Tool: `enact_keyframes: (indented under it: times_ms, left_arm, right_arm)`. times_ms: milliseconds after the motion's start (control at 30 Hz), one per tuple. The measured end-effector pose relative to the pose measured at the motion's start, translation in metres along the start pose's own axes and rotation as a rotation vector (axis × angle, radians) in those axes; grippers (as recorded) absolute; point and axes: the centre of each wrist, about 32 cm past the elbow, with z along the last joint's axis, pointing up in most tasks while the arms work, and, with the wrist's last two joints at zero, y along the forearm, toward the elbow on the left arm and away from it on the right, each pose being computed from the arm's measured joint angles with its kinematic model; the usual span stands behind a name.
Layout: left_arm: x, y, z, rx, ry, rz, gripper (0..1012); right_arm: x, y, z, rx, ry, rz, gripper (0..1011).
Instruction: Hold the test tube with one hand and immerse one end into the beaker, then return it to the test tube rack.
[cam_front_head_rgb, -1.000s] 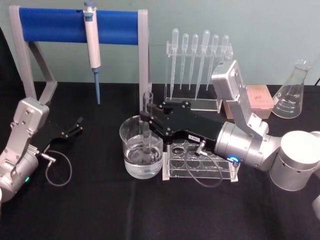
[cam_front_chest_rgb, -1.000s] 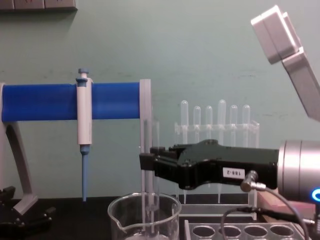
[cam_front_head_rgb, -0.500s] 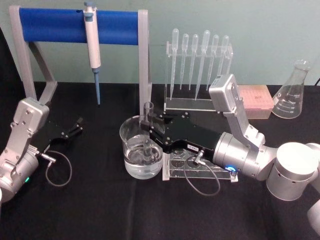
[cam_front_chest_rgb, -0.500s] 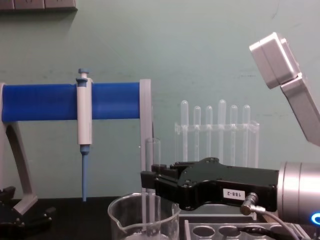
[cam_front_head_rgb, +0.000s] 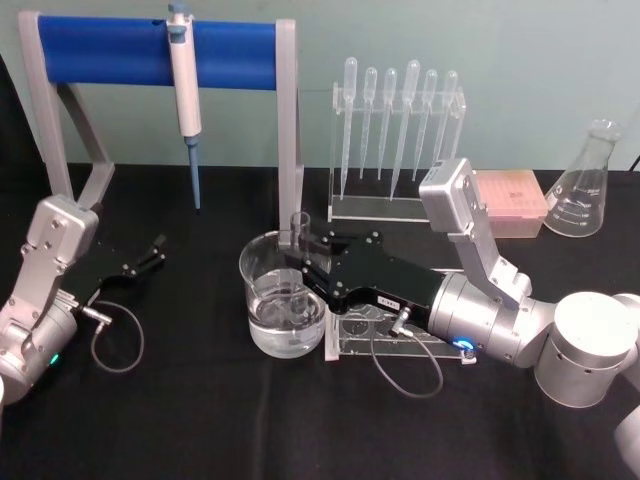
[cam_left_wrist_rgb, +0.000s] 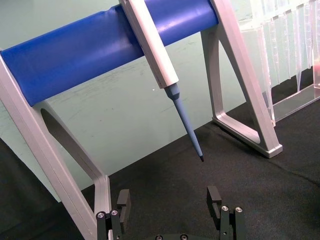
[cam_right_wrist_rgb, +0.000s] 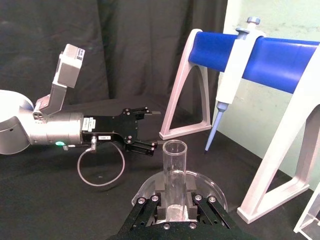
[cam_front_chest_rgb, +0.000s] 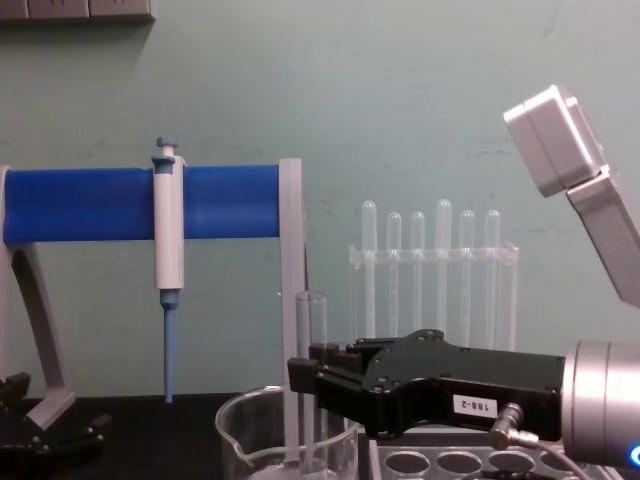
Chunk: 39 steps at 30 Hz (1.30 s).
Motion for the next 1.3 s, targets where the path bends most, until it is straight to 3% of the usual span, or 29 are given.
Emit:
enact_keyframes:
  times_ms: [1300]
  left_arm:
    - [0.0000,0.0000,0.0000,0.000,0.000,0.000,1000]
  right_arm:
    - [-0.0002,0.0001,0.0000,0.001,0.000,0.002,222]
